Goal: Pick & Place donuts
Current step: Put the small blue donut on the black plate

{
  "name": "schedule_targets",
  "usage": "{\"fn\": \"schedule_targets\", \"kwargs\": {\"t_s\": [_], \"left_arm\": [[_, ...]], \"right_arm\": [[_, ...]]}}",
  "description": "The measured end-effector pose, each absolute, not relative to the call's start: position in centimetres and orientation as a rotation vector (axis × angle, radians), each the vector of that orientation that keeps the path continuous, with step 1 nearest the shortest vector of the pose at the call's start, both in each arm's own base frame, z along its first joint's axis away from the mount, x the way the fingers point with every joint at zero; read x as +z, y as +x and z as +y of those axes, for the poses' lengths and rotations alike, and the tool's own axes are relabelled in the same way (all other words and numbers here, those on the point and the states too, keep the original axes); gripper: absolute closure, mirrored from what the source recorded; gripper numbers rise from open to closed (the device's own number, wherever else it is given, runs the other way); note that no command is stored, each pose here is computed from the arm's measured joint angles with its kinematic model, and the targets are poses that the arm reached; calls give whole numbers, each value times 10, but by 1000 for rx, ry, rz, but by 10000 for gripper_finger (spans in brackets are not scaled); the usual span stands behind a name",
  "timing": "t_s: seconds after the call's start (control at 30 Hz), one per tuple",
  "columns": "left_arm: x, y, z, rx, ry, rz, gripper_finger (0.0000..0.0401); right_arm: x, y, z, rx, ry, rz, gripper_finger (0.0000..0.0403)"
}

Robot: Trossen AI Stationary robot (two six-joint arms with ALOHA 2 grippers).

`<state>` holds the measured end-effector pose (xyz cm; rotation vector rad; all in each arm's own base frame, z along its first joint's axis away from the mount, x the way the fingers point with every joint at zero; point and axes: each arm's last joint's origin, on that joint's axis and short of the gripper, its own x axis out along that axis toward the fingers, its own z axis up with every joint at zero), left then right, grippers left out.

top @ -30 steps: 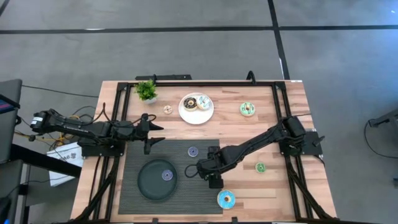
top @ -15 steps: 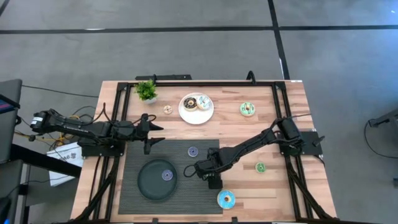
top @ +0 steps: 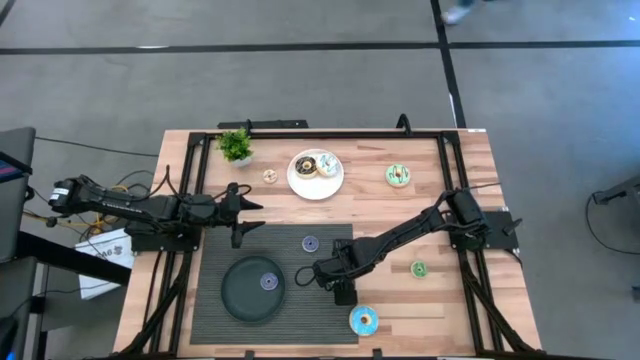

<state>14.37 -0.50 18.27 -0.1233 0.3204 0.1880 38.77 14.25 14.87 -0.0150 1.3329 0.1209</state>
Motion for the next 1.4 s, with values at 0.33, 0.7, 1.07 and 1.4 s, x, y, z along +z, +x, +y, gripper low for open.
{"fn": "schedule_targets", "kwargs": {"t_s": [0.33,0.7,1.07,1.4], "left_arm": [[183,144,-5,187,-124,320,176],[183,144,-5,193,-169,315,176],[183,144,-5,195,-172,317,176],[183,144,-5,195,-171,318,176]], "right_arm": [[149,388,142,120,-14,1333,222],[155,389,133,132,13,1343,224],[216,433,107,150,49,1038,227],[233,482,106,203,8,709,229]]}}
